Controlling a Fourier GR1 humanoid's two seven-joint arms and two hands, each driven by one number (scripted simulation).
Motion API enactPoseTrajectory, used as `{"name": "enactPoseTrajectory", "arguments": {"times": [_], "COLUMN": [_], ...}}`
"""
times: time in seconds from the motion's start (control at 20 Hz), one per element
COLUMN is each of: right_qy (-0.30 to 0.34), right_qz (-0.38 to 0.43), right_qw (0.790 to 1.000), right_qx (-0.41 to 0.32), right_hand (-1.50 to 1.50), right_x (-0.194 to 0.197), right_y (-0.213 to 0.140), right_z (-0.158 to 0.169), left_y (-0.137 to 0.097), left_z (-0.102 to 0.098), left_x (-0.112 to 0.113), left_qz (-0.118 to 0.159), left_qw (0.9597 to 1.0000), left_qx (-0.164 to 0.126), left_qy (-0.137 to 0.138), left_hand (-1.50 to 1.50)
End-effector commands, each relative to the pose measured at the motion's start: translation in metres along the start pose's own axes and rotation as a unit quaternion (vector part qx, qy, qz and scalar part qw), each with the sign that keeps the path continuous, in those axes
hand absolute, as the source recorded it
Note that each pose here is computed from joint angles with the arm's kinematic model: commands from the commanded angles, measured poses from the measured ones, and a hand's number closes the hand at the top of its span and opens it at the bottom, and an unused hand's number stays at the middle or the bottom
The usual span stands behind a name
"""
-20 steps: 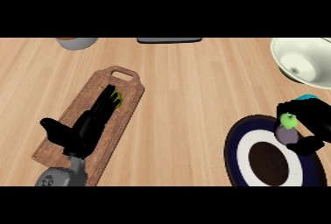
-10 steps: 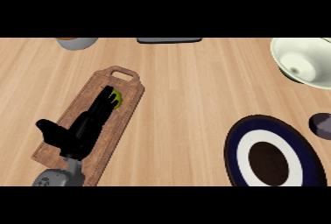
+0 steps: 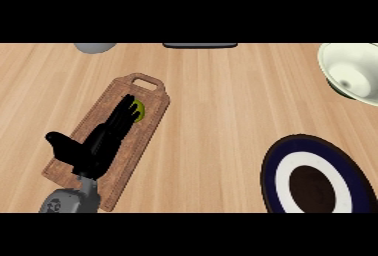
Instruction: Pick the eggplant from the plate and place it in the bowl
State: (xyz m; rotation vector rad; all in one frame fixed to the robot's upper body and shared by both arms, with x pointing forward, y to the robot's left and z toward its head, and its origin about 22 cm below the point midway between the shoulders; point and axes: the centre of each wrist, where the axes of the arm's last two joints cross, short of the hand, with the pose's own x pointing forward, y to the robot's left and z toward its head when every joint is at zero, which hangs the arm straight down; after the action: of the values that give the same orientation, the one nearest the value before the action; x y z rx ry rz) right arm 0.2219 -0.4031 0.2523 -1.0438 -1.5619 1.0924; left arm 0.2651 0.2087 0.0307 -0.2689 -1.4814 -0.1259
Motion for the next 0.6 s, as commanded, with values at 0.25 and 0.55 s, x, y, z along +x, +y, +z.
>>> {"name": "enactPoseTrajectory", "arguments": {"times": [0.25, 0.55], "right_qy": [0.038, 0.062], "right_qz": [-0.018, -0.049], "right_qw": [0.998, 0.996], "right_qx": [-0.039, -0.048], "right_hand": [1.5, 1.5], "right_x": [-0.02, -0.063], "right_y": [-0.009, -0.017], "right_z": [-0.044, -0.087], "left_y": [-0.007, 0.0], "left_z": [0.0, -0.008], "left_x": [-0.009, -0.004], "left_qz": [-0.004, 0.0], "left_qw": [1.0, 0.9998], "left_qx": [-0.004, -0.022], "left_qy": [-0.002, 0.002], "left_hand": [0.0, 0.0]}}
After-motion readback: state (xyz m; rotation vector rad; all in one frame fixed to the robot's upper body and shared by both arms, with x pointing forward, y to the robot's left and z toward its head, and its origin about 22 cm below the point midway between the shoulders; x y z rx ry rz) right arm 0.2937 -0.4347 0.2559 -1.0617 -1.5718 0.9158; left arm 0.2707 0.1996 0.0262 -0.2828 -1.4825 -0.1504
